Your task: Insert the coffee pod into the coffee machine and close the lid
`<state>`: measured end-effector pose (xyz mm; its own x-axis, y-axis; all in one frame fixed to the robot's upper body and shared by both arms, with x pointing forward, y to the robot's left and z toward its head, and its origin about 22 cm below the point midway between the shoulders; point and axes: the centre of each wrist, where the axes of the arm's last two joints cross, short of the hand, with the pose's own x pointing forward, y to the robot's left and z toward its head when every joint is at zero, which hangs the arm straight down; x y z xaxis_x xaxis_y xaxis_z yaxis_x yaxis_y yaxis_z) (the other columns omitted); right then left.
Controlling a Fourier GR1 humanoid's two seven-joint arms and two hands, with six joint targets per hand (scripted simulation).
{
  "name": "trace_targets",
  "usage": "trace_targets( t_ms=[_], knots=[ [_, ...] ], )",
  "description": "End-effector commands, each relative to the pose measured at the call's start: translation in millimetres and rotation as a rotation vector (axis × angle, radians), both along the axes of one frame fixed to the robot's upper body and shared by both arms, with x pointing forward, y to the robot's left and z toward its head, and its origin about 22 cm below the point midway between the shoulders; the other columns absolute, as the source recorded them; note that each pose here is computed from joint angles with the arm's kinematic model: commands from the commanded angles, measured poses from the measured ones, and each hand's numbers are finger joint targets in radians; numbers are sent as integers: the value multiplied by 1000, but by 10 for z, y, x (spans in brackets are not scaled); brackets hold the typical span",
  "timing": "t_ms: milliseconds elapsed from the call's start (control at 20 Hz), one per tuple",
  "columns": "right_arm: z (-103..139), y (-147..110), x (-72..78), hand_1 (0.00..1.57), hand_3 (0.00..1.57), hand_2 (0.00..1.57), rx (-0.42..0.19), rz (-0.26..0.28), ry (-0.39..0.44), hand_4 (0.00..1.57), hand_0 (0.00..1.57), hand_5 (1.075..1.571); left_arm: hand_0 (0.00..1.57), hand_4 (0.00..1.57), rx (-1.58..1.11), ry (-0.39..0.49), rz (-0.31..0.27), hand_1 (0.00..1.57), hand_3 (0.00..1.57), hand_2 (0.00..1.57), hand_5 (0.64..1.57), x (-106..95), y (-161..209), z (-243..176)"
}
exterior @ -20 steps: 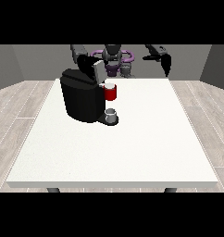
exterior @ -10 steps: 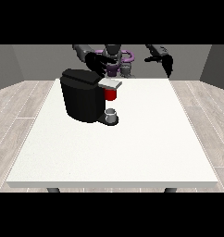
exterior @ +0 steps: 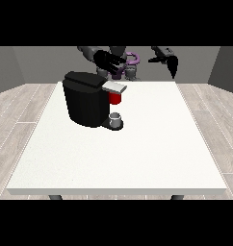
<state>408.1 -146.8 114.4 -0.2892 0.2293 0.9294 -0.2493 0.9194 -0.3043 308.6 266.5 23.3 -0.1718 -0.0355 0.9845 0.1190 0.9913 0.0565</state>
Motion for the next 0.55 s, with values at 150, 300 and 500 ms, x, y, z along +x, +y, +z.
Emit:
trace_targets(
  t_ms=[150,300,500],
  knots=[
    [-361,233,-286,0,0,0,79,174,-26,259,0,1571,0,245,-29,-1,35,0,0,0,1571,-83,69,-152],
    [-700,117,-486,0,0,0,201,121,81,269,0,1571,0,192,-33,72,12,0,0,0,1571,-222,-149,-306],
    [-1055,62,-873,0,0,0,252,91,184,157,0,1571,0,192,-42,127,126,0,0,0,1571,-479,170,-659]
  ],
)
